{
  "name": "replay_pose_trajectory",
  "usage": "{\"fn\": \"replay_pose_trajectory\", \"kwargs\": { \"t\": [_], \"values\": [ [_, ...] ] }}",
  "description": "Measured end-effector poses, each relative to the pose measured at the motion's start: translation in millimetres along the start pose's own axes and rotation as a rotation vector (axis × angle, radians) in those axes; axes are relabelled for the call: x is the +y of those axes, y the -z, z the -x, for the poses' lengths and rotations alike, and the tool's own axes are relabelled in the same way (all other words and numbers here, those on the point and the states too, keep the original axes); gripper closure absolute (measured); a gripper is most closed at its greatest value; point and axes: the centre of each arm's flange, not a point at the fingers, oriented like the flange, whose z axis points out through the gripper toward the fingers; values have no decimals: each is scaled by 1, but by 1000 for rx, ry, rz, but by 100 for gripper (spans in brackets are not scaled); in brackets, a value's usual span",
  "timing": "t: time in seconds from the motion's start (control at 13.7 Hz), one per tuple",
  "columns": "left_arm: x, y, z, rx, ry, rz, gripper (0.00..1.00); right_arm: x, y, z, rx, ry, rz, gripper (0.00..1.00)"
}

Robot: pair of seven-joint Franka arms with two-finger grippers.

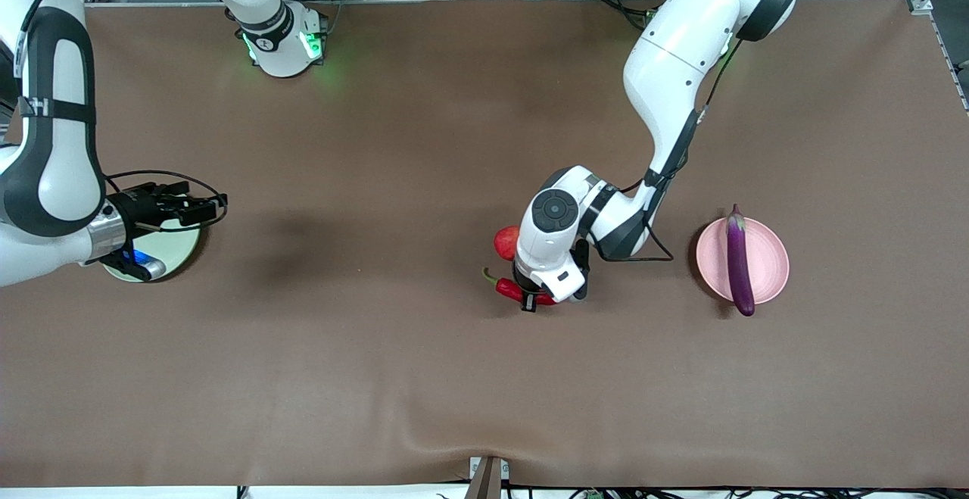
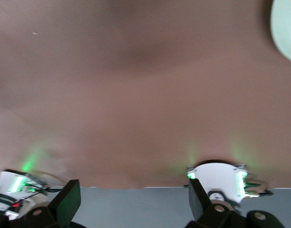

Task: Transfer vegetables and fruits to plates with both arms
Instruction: 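Carry the chili to the pink plate while the right gripper reaches the apple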

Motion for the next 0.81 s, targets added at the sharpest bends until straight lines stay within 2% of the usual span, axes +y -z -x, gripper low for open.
{"fn": "replay_pose_trajectory", "kwargs": {
  "t": [0.22, 0.37, 0.59, 0.81],
  "values": [
    [29, 36, -20, 0, 27, 59, 67, -37, -10, 7, -29, -78, -51, 0],
    [43, 65, -40, 27, -36, 49, 67, -78, -24, 16, -44, -146, -63, 0],
    [57, 104, -81, 79, -312, -32, 67, -167, -56, 33, 27, -291, -54, 0],
    [63, 122, -149, 104, -583, -194, 67, -251, -94, 58, 119, -404, -92, 0]
  ]
}}
